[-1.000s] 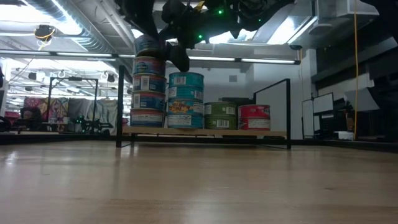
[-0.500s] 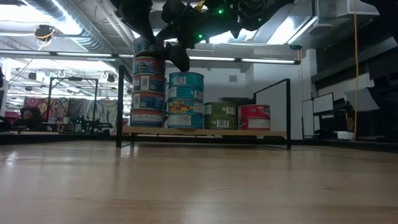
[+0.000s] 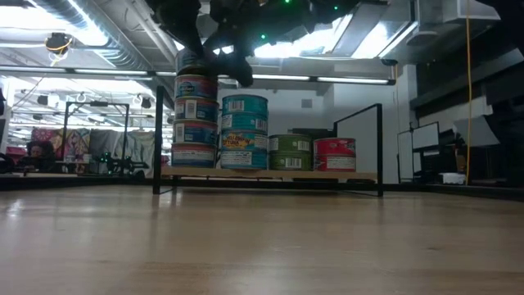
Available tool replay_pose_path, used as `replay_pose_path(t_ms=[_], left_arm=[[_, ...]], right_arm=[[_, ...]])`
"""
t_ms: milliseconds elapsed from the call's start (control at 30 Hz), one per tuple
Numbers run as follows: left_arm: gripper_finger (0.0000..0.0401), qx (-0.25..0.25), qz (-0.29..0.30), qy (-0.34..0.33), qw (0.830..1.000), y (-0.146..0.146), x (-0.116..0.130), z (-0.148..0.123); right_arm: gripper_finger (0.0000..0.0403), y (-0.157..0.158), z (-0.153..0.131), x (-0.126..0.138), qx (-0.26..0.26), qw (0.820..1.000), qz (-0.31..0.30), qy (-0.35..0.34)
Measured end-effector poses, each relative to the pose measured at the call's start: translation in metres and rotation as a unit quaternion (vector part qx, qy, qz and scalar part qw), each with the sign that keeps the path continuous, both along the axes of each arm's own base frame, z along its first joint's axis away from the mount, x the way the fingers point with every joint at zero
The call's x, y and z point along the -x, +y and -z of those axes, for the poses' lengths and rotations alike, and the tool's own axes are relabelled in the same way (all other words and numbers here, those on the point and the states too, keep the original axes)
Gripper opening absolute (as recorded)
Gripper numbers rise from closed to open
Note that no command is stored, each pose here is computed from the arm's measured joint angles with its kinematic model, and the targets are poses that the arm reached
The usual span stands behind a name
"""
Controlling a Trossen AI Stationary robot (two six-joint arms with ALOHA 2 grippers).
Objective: Stack canned seafood by type on shelf
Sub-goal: Stack the blue pink tuna can on top of the other blue tuna cans on the shelf, then stack the red tuna can on top of the other red tuna cans on the shelf
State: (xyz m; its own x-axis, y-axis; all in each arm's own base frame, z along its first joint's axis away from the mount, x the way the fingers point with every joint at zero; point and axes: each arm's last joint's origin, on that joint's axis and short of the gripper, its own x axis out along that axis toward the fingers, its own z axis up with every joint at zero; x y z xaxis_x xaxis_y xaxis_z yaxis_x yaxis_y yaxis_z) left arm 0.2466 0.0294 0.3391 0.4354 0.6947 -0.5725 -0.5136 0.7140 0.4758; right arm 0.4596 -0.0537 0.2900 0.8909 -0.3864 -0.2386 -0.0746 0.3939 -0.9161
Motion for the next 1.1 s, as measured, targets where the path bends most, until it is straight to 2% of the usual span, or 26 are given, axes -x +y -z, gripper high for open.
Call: replay_pose_path(t_ms=[367,533,667,900,1100], left_arm=[[0.0272,0.002,0.001,0.024,1.0,0.0,0.003,0.003],[0.0272,0.002,0.0,0.025,1.0,0.0,0.004,0.003],[0.0272,0.001,0.0,0.024,1.0,0.0,0.003,0.003],[0.0272,0.0,0.013,0.024,1.0,-0.007,0.003,0.003],[0.0272,0.0,0.028,0.018,0.999,-0.014,0.004,-0.001]], right_arm=[[0.0276,0.015,0.002,0.0,0.004,1.0,-0.016,0.02],[0.0276,0.022,0.002,-0.001,0.025,0.999,-0.021,0.028],[0.0276,0.027,0.002,0.0,0.034,0.999,-0.007,0.031],[0.0276,0.048,-0.002,0.003,0.097,0.993,0.044,0.053],[0.0276,0.072,-0.011,0.02,0.121,0.984,0.078,0.1]])
